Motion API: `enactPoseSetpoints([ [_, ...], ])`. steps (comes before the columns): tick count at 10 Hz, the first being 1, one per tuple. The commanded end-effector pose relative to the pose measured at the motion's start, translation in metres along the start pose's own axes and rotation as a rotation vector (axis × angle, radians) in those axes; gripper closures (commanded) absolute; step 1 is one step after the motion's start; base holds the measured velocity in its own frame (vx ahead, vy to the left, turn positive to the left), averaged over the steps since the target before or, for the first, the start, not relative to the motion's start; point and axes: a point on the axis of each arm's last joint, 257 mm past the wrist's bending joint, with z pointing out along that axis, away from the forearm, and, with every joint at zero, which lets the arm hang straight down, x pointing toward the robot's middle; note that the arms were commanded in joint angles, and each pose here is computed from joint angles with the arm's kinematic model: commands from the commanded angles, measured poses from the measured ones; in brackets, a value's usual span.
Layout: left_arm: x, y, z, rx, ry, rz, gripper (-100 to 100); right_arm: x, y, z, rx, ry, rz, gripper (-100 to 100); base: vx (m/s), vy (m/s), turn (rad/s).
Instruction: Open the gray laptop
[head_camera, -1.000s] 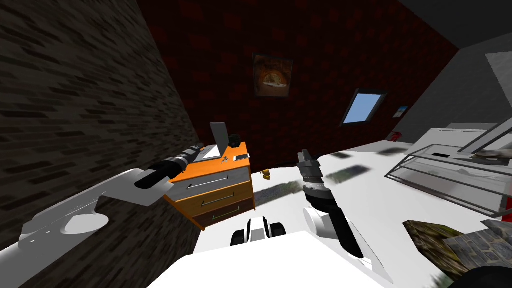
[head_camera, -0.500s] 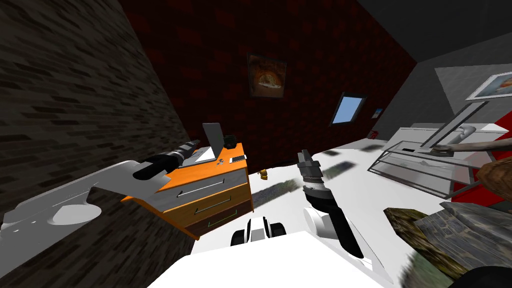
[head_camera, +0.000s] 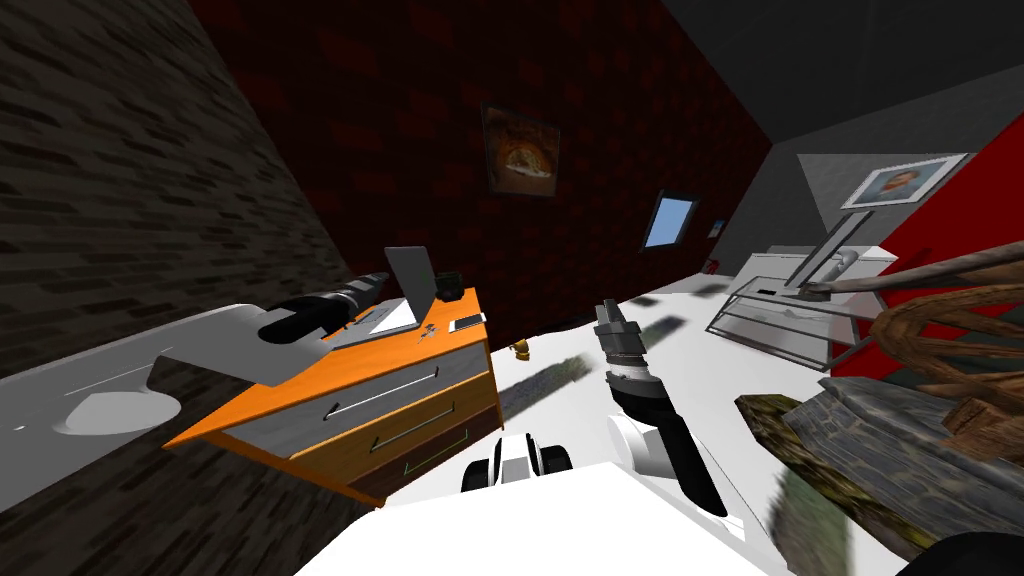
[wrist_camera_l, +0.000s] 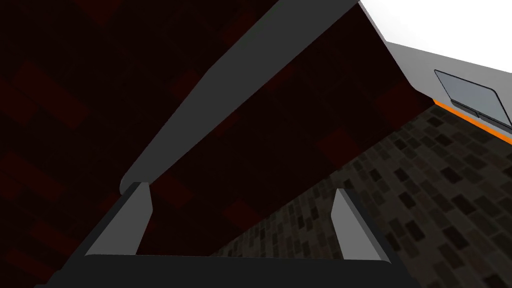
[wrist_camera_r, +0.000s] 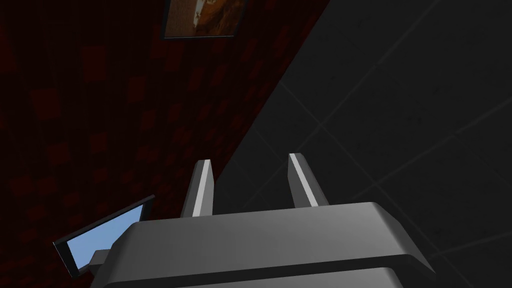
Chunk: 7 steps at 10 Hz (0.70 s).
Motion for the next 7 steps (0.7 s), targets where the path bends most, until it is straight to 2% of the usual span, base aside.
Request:
enactPoseSetpoints([
  [1, -0.017, -0.005, -0.002, -0.028, -0.035, 0.003, -100, 0.000, 0.000, 0.000, 0.000, 0.000, 0.000, 0, 0.038, 0.018, -0.075],
  [4, -0.044, -0.013, -0.006, -0.067, -0.093, 0.010, -100, 0.000, 0.000, 0.000, 0.000, 0.000, 0.000, 0, 0.047, 0.021, -0.155],
  [7, -0.061, -0.019, -0.011, -0.087, -0.131, 0.016, -100, 0.000, 0.000, 0.000, 0.000, 0.000, 0.000, 0, 0.054, 0.037, -0.106],
])
